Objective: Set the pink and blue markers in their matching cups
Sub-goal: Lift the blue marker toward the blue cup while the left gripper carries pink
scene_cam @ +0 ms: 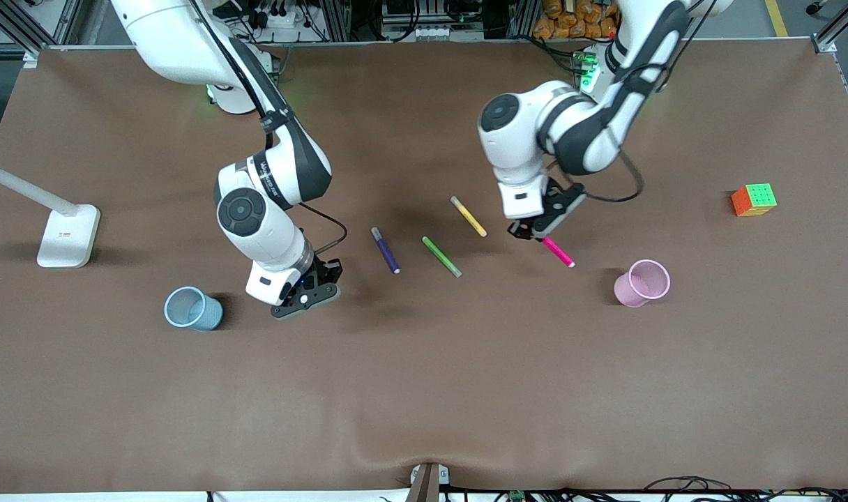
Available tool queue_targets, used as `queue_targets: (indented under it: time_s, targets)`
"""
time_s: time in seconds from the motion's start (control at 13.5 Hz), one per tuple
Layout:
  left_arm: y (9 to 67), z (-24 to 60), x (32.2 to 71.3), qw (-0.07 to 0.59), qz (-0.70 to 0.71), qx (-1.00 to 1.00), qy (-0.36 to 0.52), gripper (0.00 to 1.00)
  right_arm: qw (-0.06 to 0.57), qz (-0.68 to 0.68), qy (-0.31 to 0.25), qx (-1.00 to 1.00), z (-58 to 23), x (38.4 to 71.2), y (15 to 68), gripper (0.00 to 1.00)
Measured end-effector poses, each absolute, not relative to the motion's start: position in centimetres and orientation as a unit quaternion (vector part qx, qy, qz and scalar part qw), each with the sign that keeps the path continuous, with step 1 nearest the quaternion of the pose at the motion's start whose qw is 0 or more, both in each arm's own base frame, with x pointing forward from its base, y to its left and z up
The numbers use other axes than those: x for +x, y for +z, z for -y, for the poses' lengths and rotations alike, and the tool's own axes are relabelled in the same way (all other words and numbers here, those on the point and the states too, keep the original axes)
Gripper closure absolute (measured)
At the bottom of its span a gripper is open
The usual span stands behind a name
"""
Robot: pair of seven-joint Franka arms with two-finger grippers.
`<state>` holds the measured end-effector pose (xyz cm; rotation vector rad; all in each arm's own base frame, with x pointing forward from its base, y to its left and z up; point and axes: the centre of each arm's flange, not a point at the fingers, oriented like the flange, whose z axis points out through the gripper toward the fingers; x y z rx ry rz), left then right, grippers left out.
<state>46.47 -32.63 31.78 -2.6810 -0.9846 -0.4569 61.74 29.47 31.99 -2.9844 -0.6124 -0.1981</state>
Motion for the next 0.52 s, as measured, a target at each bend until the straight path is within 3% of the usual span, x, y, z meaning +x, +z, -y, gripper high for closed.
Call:
queue_targets:
  time_s: [0.22,0.52]
  targets:
    - [36.4,29.1,48.5,0.103,0.316,-0.934,-0.13,0.84,0.046,0.231,-0.116,-0.965,-27.4,64.2,36.1,0.83]
    - [40.9,26.0,50.4,0.093,0.304,-0.944,-0.09,0.84,0.025,0.251,-0.186,-0.95,-18.6,67.9,40.0,0.83]
